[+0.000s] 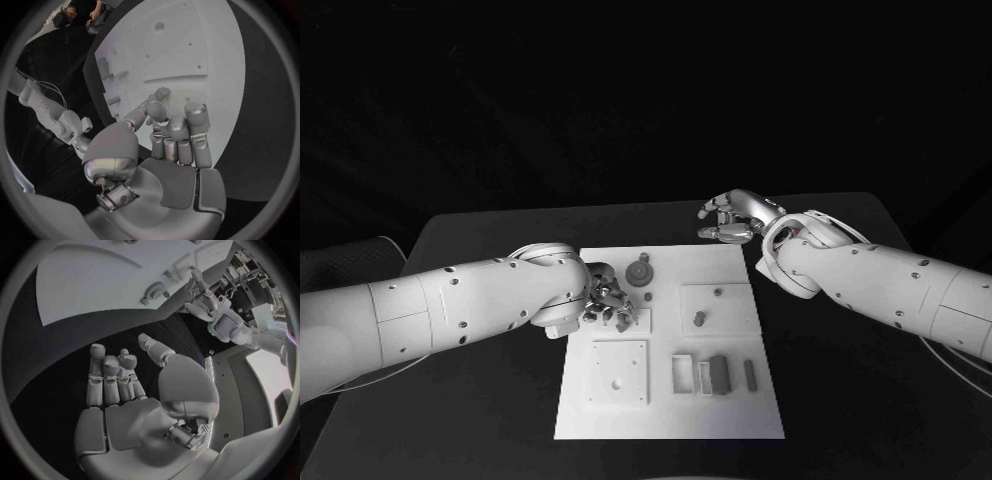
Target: Assemble the parts on the task board
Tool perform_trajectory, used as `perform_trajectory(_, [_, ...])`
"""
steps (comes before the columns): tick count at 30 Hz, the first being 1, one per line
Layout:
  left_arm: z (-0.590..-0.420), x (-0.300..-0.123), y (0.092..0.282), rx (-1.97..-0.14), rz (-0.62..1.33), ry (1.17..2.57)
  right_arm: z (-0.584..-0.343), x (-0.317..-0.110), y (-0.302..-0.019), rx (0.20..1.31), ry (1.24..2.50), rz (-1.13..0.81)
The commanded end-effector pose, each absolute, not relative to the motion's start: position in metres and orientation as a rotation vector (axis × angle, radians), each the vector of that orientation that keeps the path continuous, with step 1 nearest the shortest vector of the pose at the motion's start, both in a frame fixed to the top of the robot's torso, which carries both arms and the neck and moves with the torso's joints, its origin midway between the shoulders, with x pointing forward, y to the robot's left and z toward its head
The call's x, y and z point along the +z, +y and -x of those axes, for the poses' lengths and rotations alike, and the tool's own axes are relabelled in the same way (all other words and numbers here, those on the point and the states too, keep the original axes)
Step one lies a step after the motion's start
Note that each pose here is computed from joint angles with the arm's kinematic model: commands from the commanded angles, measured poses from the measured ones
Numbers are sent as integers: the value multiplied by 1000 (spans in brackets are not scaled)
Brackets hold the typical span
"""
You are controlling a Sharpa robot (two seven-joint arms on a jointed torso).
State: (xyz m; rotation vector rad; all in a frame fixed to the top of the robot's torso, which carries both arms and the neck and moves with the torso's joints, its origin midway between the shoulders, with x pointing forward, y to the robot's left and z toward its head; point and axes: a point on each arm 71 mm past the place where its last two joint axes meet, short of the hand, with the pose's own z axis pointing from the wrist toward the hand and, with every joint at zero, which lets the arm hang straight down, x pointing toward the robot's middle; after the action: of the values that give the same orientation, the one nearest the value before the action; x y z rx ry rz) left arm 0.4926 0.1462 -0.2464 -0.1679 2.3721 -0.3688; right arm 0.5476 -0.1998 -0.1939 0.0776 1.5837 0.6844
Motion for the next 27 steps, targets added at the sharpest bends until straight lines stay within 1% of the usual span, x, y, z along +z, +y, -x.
perform_trajectory(1, [-491,-246,144,-391,165,2372,-547,-195,-198,689,1592,-63])
perform_trajectory(14, [-489,-244,148,-405,175,2356,-547,-195,-199,687,1592,-64])
perform_trajectory(19, [-487,-241,148,-434,199,2343,-548,-196,-200,684,1592,-66])
perform_trajectory(27, [-491,-224,153,-474,219,2262,-548,-196,-202,683,1590,-75])
